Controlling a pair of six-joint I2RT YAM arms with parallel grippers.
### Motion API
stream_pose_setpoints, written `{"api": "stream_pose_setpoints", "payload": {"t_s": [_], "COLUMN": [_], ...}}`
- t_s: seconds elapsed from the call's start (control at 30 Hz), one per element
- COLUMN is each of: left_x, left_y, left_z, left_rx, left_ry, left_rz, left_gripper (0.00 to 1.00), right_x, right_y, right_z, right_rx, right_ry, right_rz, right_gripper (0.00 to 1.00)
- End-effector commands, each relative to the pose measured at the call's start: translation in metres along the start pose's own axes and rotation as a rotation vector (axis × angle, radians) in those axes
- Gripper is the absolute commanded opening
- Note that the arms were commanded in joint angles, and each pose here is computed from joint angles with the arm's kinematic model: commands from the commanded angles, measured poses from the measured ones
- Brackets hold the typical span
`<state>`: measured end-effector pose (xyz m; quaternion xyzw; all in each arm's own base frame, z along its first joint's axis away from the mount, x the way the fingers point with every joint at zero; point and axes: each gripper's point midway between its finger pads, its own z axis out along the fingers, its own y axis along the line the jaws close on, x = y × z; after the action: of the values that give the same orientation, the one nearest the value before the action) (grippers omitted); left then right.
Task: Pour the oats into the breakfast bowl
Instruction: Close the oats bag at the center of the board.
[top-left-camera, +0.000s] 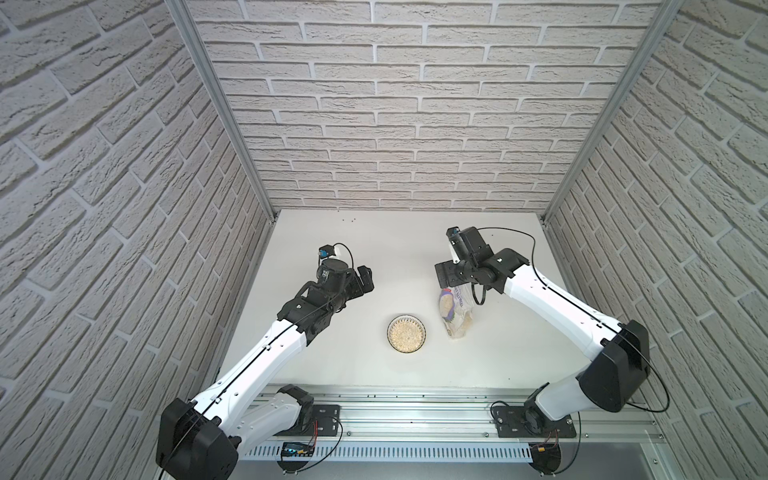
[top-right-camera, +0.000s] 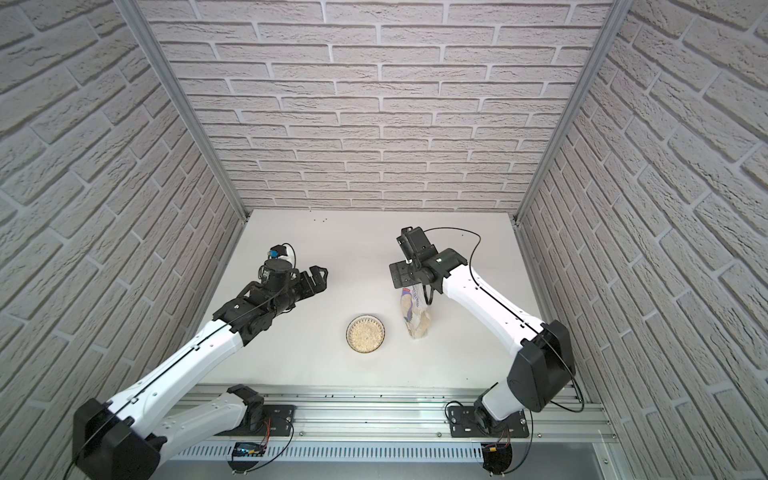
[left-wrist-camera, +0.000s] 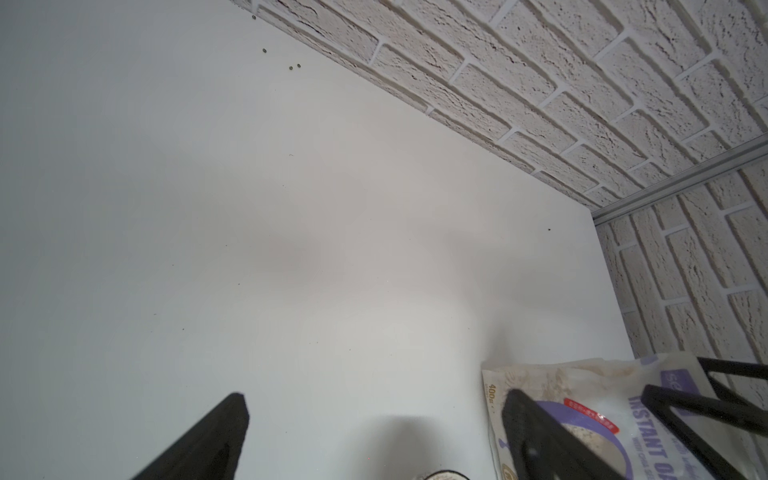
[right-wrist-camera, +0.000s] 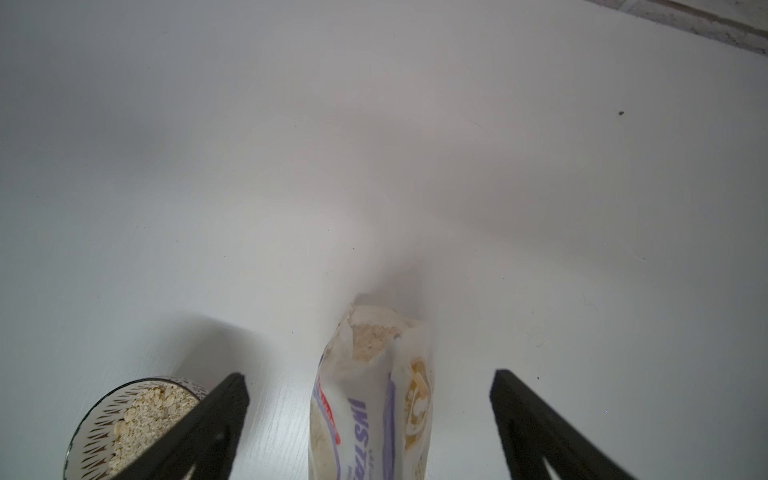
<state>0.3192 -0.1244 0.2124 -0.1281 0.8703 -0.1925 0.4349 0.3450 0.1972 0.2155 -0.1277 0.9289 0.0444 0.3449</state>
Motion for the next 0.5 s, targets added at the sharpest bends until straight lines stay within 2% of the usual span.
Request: {"api": "stream_pose_setpoints", "payload": {"t_s": [0.0,0.13,0.23,0.27,0.33,0.47], "left_x": [-0.021,-0.045,-0.06,-0.065,-0.076,-0.092], "left_y": [-0.002,0.008,0.01,0.018,0.03,0.05], "left_z": [-0.011,-0.019,-0.021,-0.022,-0.025,-0.02], "left_rx": [-0.015,-0.083,-0.119,-0.176,-0.276,-0.366], "left_ry": [-0.082,-0.214,-0.309,-0.333,-0.362,-0.421], "left_rz": [0.077,0.119,0.245,0.273,0.302,0.313], "left_gripper": [0.98,0.98,0.98,0.98,0.98,0.98], "right_x": [-0.031,-0.045,-0.045,-0.043,-0.038,-0.023], "right_y": [-0.01,-0.036,-0.049,-0.054,-0.064,-0.108], "right_z": [-0.038,-0.083,-0.109,-0.113,-0.115,-0.105], "right_rx": [-0.021,-0.02,-0.035,-0.022,0.052,0.335], "right_ry": [-0.211,-0.505,-0.712,-0.751,-0.77,-0.699], "right_rz": [0.096,0.219,0.264,0.276,0.229,0.237], "right_gripper": [1.0,1.0,1.0,1.0,1.0,1.0]}}
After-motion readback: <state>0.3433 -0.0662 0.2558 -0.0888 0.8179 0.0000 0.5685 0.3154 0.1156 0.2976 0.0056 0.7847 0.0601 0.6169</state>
